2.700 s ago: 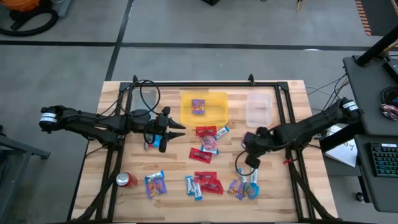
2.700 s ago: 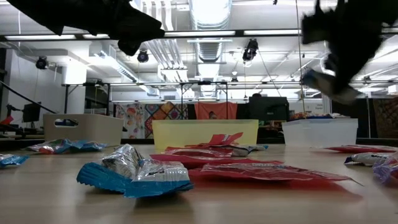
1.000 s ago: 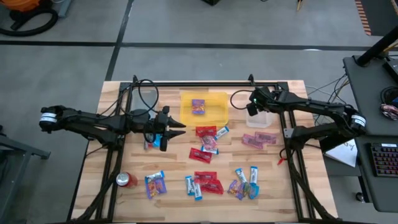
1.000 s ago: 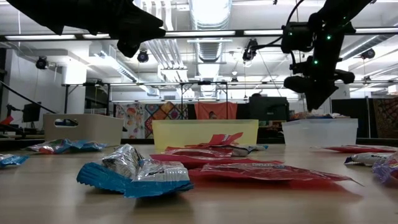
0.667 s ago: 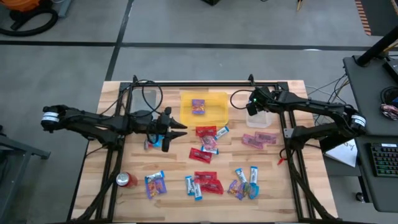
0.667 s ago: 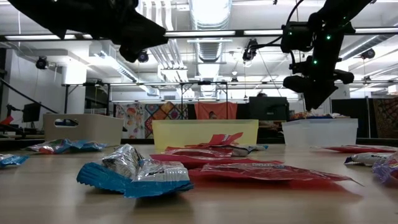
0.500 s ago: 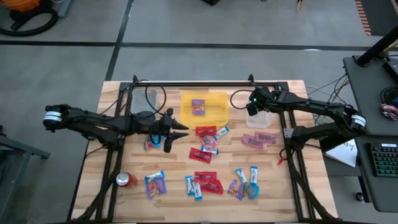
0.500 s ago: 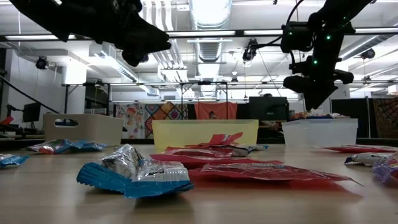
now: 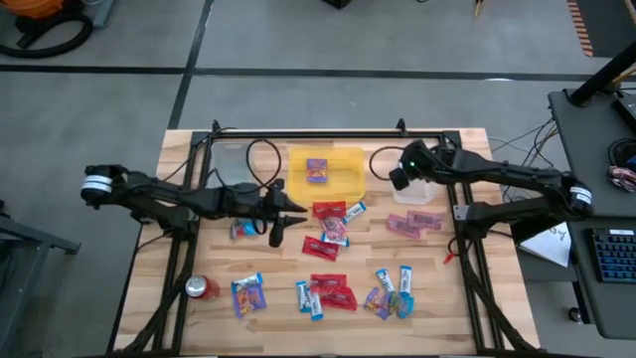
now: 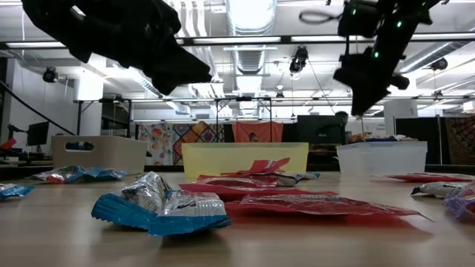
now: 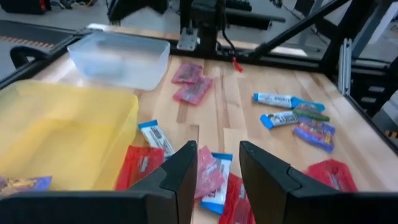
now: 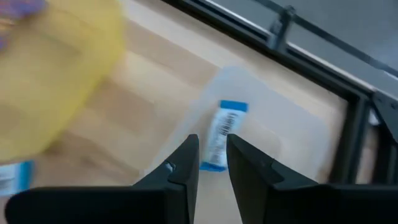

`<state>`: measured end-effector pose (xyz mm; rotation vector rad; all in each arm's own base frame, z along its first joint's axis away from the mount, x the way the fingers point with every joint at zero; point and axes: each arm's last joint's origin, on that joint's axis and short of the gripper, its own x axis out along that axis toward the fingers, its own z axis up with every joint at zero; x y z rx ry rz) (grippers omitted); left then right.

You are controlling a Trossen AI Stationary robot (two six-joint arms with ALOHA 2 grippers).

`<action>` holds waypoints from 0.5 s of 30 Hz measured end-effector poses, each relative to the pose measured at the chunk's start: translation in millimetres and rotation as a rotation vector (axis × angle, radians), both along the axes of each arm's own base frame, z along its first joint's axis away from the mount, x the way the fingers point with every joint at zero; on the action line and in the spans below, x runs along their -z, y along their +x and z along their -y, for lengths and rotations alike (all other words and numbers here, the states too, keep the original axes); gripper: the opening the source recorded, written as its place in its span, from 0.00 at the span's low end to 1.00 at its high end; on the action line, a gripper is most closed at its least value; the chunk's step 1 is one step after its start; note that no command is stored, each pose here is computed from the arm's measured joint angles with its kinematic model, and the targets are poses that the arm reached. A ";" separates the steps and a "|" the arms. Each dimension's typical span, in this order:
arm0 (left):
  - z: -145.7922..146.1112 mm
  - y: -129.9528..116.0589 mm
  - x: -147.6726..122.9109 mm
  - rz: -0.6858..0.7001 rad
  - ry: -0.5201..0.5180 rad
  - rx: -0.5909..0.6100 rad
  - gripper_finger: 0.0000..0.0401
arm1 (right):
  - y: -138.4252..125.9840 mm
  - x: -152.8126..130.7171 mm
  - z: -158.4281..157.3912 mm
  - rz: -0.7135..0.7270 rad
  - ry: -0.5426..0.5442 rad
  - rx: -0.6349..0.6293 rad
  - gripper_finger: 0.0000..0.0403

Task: Sort candy
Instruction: Put the red gummy into the gray bin

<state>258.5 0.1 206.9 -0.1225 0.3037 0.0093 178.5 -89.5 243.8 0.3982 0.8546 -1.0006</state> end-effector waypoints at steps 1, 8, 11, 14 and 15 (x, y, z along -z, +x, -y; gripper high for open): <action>1.2 0.9 2.1 -0.009 -0.001 0.007 0.26 | 1.1 -3.6 -4.8 0.018 -0.006 -0.025 0.17; 21.9 5.4 15.8 -0.061 0.085 0.138 0.27 | 13.4 -18.1 -41.7 0.158 -0.001 -0.236 0.16; 31.2 6.0 19.8 -0.072 0.138 0.192 0.32 | 18.0 -19.2 -55.7 0.184 0.006 -0.299 0.16; 36.6 6.9 24.2 -0.085 0.176 0.218 0.40 | 21.5 -18.4 -67.6 0.196 0.020 -0.344 0.16; 38.1 7.2 26.1 -0.092 0.192 0.219 0.44 | 22.2 -17.9 -71.2 0.196 0.024 -0.358 0.16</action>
